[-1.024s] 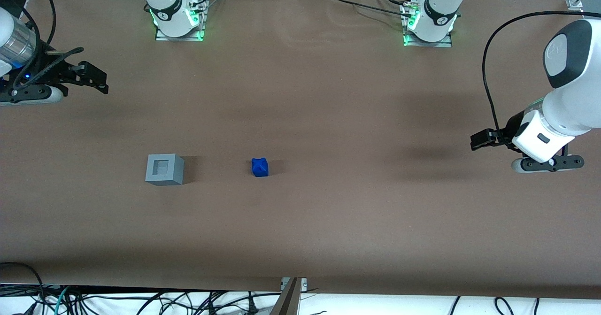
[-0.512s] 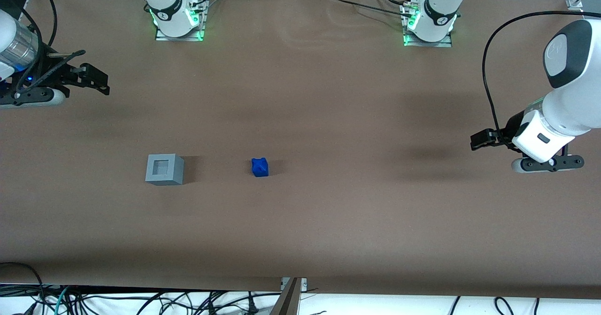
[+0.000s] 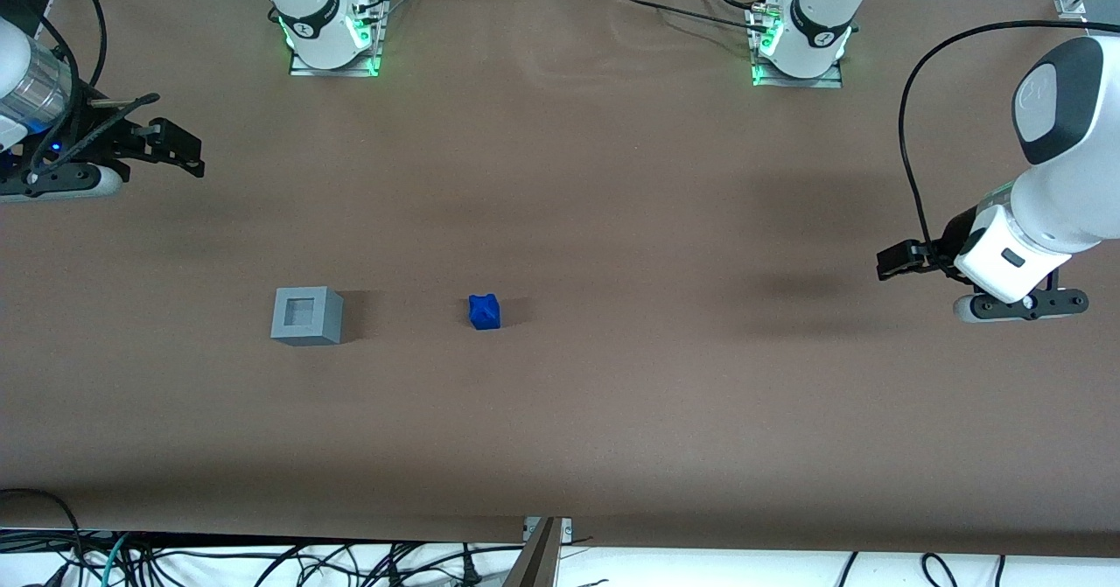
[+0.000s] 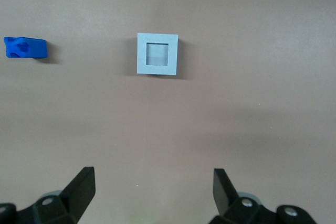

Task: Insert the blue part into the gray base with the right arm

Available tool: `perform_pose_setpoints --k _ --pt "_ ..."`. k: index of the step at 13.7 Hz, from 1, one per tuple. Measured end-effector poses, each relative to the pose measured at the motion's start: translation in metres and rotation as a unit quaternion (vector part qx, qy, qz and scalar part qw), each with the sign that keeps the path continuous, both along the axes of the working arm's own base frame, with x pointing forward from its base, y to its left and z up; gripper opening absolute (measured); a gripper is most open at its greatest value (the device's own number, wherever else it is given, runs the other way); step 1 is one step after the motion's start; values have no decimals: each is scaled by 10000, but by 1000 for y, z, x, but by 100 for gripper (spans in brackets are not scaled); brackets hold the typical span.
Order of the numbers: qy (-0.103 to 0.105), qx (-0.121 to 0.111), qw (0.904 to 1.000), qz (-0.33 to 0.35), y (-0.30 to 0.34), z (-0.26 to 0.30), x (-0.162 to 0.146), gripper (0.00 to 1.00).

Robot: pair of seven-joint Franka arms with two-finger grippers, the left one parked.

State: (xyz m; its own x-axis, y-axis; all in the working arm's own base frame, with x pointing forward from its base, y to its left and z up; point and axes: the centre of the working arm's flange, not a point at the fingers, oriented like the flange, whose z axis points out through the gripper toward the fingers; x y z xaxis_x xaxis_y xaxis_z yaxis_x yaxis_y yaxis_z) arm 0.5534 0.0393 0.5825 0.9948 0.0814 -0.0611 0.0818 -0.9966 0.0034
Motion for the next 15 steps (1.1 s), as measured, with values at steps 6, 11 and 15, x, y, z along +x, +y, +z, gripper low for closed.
perform_pose_setpoints --k 6,11,15 --pt "11 9 10000 27 3 -1 0 100" --pt "13 248 9996 92 18 -4 2 100" --pt "-182 492 9985 -171 114 -39 18 100"
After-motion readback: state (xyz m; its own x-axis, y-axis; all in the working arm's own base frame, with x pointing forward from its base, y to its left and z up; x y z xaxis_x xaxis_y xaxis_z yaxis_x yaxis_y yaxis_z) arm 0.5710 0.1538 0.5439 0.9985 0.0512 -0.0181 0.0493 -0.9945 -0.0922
